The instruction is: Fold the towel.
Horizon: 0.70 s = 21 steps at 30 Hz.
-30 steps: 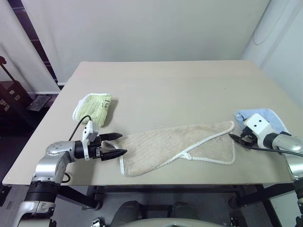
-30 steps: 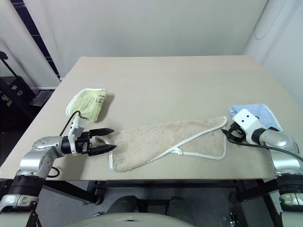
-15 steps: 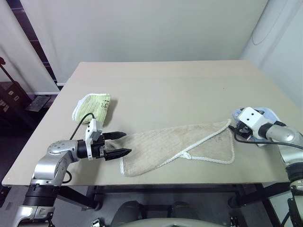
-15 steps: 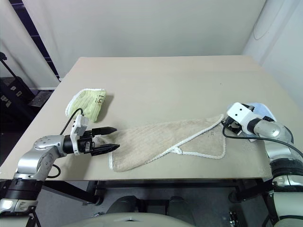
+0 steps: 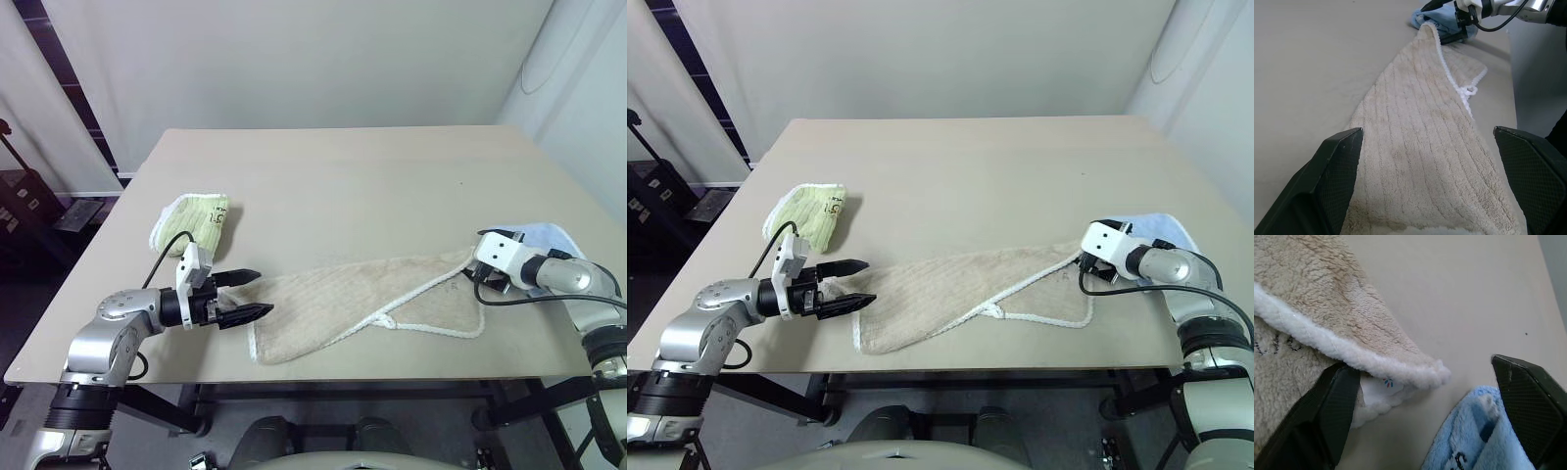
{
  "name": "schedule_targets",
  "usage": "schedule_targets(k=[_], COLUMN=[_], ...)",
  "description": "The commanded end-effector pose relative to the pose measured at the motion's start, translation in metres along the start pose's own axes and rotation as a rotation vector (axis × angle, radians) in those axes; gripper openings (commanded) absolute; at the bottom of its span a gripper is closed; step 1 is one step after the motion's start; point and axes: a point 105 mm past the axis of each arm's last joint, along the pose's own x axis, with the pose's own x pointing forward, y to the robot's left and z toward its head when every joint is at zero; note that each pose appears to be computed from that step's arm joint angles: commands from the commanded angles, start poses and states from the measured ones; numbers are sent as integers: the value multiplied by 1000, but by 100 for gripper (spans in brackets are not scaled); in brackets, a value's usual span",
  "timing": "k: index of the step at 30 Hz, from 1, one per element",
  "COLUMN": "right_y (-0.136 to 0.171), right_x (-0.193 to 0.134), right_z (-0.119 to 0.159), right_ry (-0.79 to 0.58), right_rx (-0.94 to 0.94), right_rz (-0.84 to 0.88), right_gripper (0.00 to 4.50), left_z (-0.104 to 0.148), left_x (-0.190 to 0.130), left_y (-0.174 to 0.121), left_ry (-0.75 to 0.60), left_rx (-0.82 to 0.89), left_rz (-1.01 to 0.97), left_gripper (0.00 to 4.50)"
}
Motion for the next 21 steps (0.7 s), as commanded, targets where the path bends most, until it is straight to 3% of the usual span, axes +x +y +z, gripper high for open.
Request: schedule_targets(k=[1,9,16,19,21], right_y=[-3,-2,-14,-25,-38], right_x=[2,6,-4,-11,-20], right_z=[8,11,32,63,101], right_ry=[-29,-33,-136,-235,-353], right_rx=[-35,-56,35,165,250], right_rz=[6,26,16,6,-18], right_gripper=[319,15,4,4,4], left_z=[4,-4,1,5,6], left_x=[-6,-12,-18,-17,-14], left_y=[1,1,6,6,6], left_ry=[-15,-18,-37,-42,-42], left_rx=[35,31,38,62,79], left_rz=[6,12,21,0,-21], left_gripper=[450,450,450,450,450])
